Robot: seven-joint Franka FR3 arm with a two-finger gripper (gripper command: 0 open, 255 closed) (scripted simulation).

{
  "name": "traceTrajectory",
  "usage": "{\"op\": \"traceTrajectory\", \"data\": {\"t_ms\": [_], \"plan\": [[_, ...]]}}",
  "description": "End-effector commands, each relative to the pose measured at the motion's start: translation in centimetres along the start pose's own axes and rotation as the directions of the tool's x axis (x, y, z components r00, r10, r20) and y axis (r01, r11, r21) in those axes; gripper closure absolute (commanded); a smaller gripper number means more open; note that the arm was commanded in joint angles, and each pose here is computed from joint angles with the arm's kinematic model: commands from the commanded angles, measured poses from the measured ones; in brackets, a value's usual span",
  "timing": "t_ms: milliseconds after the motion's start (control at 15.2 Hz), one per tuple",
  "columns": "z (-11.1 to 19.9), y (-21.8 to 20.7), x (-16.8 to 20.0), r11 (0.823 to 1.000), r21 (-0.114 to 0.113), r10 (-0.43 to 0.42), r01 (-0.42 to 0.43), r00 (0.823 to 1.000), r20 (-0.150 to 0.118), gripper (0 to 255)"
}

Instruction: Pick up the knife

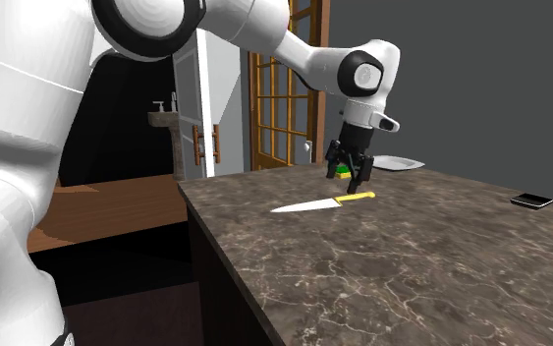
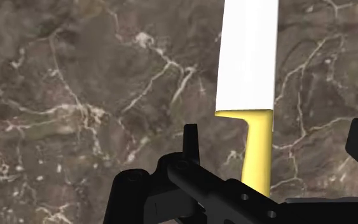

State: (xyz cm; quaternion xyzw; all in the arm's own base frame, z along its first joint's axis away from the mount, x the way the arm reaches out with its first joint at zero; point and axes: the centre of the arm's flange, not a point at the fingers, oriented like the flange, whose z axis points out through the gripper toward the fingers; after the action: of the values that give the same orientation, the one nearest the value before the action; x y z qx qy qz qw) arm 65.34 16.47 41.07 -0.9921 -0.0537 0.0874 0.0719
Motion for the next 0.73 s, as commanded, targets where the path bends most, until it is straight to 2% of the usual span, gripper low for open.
{"op": "traceTrajectory", "data": {"t_ms": [0,330,528,594,660], "plan": [[0.9,0.1,0.6,1.0,0.003,-0.004,0.004,1.0,0.003,0],[3.5,0.5,1.0,1.0,0.003,-0.004,0.004,1.0,0.003,0],[3.8,0.6,1.1,1.0,0.003,-0.004,0.004,1.0,0.003,0],[3.8,0.6,1.0,1.0,0.003,-0.004,0.004,1.0,0.003,255],[3.7,0.6,1.0,1.0,0.003,-0.004,0.004,1.0,0.003,255]]}}
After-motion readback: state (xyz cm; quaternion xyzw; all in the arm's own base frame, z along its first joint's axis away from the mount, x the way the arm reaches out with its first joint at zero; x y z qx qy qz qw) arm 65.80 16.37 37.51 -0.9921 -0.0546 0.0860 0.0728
